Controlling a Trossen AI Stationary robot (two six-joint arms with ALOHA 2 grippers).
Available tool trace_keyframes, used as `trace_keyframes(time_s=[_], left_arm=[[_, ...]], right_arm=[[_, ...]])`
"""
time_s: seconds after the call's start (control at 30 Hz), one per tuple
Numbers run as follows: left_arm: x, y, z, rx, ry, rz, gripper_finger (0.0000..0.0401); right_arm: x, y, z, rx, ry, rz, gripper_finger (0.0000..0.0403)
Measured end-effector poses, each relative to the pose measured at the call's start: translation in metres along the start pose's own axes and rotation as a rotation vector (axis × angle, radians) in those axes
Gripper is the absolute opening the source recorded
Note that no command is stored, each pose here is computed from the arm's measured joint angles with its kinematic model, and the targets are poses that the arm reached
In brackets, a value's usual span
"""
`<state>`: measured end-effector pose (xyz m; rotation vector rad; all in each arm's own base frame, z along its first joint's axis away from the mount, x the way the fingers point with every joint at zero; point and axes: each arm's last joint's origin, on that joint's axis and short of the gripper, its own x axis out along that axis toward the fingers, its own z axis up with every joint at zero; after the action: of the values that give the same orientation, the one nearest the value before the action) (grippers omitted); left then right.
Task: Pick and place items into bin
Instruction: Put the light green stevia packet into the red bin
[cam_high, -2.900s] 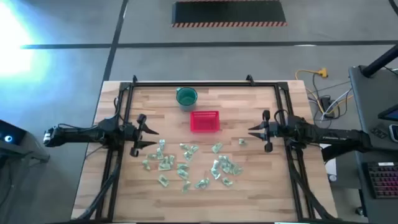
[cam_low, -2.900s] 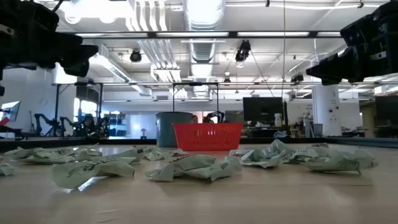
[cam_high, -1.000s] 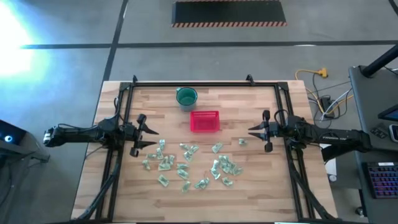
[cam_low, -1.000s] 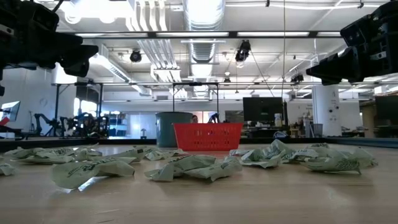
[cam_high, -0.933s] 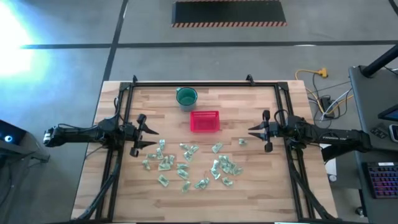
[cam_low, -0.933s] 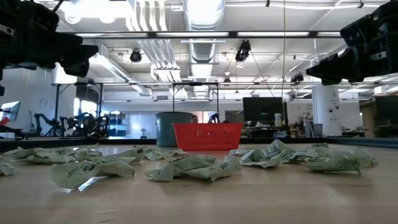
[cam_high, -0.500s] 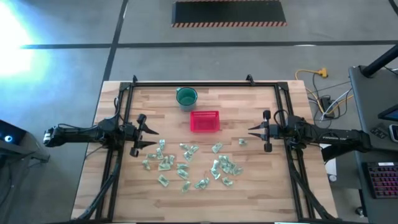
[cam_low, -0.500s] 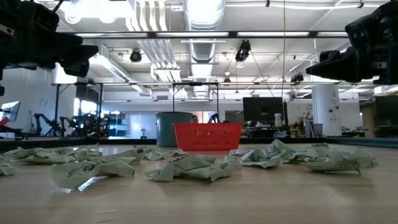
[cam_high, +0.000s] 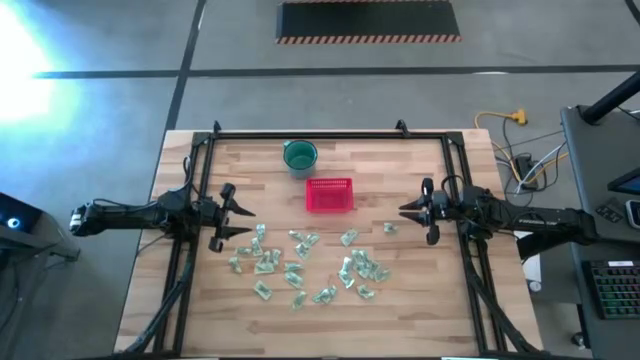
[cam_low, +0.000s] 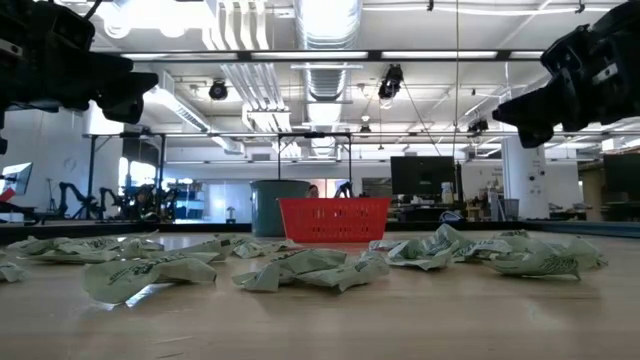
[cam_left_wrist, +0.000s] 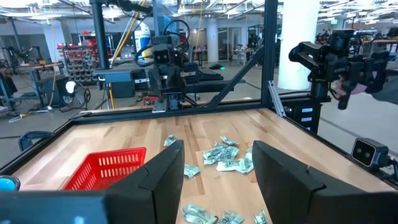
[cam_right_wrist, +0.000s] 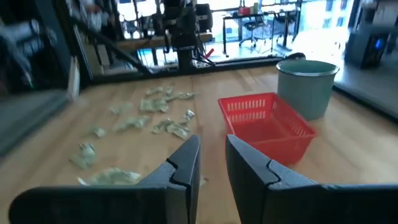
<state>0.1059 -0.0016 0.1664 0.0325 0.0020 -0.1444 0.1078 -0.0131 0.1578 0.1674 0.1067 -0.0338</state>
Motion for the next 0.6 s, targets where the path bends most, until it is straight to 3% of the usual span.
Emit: trace_keyframes(time_s=[0.2,0.47,0.6], left_arm=[[0.0,0.0,0.0,-0.001,0.0,0.0,0.0173],[0.0,0.0,0.002,-0.004,-0.024,0.0,0.0173],[0.0,0.0,0.006,-0.068,-0.063,0.001,0.0173]], right_arm=[[-0.001,0.002,0.01,0.318,-0.099,0.032,0.0068],[-0.003,0.004,0.022,0.331,-0.224,0.075,0.0068],[-0.002,0.004,0.021,0.333,-0.206,0.074,0.0068]])
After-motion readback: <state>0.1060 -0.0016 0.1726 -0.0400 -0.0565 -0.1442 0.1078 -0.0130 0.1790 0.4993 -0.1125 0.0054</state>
